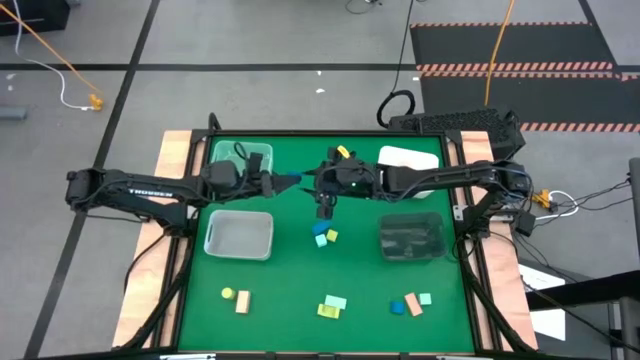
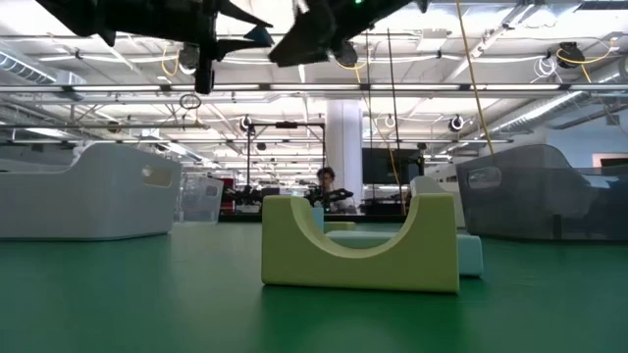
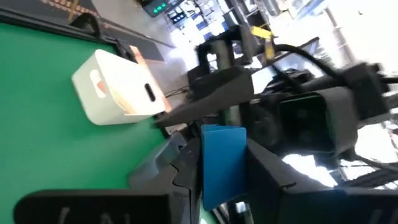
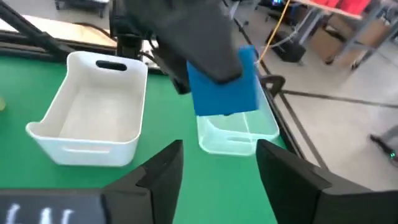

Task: Sort & place blocks by color
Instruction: Put the top blue block into the white transparent bin

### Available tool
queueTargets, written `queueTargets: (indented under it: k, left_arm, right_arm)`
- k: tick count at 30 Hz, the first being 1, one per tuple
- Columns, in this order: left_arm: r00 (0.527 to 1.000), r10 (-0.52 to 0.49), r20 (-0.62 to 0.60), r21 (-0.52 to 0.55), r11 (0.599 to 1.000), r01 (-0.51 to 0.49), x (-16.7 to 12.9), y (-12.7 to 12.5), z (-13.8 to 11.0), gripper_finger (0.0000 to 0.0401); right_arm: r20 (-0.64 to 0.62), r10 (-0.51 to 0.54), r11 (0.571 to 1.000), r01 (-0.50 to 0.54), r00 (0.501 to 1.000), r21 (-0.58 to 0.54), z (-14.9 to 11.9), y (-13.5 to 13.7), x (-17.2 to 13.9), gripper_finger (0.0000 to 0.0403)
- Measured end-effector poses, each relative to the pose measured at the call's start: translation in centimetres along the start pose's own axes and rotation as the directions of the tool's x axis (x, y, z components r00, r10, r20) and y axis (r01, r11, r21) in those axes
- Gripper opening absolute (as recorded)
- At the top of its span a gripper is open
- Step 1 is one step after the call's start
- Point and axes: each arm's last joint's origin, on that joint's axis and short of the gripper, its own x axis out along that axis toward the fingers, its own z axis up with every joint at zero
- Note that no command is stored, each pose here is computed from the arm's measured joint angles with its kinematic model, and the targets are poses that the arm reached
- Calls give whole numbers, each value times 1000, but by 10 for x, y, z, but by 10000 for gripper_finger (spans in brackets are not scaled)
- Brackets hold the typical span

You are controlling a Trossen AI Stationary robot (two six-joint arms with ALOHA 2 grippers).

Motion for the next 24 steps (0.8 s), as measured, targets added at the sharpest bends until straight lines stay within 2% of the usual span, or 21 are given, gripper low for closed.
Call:
queueTargets:
  k: [3,6,11,14,18,24]
  left_arm:
    - [1000,12,18,1,1000,-12,0,3,4,86]
    - [998,46,39,52,997,-48,1,9,10,86]
    - [978,203,55,107,972,-207,-1,31,24,86]
    - [941,336,49,150,929,-339,-5,49,32,86]
    - [861,509,21,154,849,-505,-15,73,40,86]
    - [754,657,1,172,743,-647,-29,95,50,86]
  right_arm:
    - [-49,-41,999,42,998,26,3,-5,-16,218]
    - [-112,-54,995,63,992,78,1,-9,-31,230]
    - [-172,-44,962,89,984,259,3,-16,-60,230]
    - [-222,-33,939,107,974,328,1,-16,-72,225]
    - [-291,-21,907,141,956,397,-4,-17,-85,222]
    - [-403,-11,808,246,915,535,-16,-16,-88,222]
